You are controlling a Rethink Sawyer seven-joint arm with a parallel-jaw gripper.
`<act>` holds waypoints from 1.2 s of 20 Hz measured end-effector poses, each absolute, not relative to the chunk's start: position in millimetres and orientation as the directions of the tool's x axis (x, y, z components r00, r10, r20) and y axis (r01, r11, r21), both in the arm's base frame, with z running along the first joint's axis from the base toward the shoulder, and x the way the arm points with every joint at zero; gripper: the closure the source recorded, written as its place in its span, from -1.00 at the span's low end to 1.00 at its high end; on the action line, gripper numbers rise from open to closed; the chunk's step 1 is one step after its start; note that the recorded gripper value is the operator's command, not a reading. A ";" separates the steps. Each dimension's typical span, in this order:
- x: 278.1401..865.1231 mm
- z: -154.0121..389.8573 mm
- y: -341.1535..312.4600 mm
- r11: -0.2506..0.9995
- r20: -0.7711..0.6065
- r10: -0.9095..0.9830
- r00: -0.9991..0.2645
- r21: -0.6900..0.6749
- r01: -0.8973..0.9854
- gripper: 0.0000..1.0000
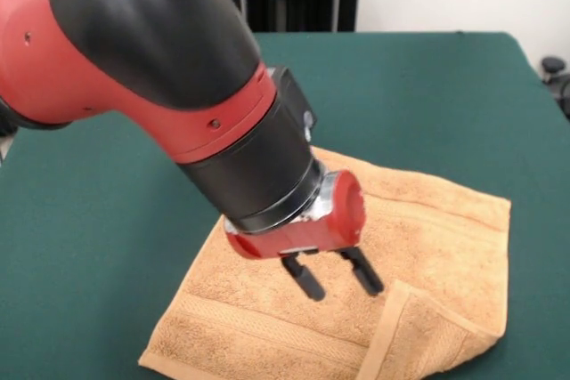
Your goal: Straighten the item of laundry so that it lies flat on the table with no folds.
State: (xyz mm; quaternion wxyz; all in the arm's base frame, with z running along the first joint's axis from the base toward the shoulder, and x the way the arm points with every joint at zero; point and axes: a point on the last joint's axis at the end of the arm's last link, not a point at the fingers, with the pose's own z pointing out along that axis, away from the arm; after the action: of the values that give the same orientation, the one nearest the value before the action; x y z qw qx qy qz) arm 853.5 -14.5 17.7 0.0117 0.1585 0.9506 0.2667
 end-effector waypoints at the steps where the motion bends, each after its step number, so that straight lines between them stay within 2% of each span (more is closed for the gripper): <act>1: 853.8 11.7 -18.4 0.805 0.056 0.320 -0.946 0.510 0.302 -1.00; 7: 857.1 -15.1 -31.8 0.798 0.012 0.375 -0.927 0.505 0.329 -1.00; 13: 848.0 -50.6 -32.4 0.788 0.026 0.398 -0.917 0.503 0.356 -1.00; 24: 850.1 -46.3 -28.0 0.740 0.053 0.416 -0.908 0.560 0.372 -1.00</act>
State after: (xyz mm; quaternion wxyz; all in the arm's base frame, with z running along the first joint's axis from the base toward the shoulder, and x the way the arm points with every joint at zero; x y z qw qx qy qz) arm 850.1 -28.0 -46.3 0.0379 0.2114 0.9321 0.2917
